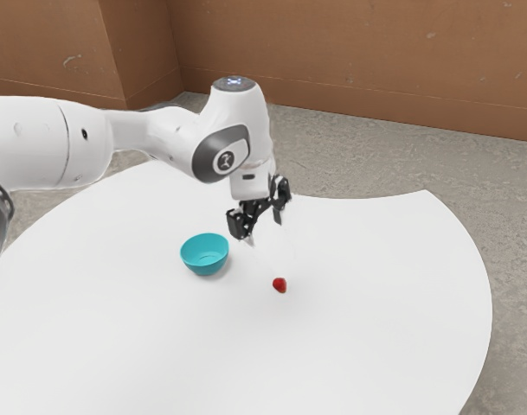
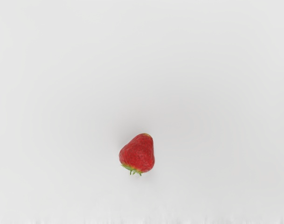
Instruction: Take strawberry from the bowl
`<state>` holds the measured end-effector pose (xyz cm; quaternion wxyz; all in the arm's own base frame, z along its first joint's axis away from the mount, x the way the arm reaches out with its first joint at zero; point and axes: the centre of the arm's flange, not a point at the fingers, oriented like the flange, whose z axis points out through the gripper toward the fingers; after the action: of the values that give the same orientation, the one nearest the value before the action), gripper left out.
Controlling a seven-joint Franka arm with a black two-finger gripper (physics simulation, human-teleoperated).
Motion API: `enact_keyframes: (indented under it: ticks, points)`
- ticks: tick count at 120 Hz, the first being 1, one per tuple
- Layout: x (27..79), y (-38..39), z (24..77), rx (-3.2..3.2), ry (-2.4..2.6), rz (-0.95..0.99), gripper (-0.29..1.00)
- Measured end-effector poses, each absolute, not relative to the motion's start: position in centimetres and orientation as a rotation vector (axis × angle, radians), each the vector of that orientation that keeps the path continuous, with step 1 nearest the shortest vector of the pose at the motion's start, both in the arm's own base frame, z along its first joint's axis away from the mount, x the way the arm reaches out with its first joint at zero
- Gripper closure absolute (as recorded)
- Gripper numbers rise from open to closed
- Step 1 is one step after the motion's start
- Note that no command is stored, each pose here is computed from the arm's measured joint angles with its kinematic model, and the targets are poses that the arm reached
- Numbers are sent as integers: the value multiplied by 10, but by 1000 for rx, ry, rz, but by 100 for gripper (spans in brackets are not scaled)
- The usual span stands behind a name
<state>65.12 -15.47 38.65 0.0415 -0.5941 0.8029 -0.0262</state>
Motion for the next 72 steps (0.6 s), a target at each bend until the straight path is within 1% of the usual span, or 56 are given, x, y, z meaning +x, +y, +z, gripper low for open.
enact_keyframes:
  ticks: [9,23,37,44,55,72]
  points:
    - [631,-135,447,-1889,2373,-106,9]
    - [599,-101,522,-2043,2218,-112,5]
    - [568,-49,577,-2273,1991,-94,3]
    - [560,-22,588,-2385,1873,-66,2]
    - [553,6,588,-2524,1718,-4,1]
    - [549,3,582,-2633,1594,60,1]
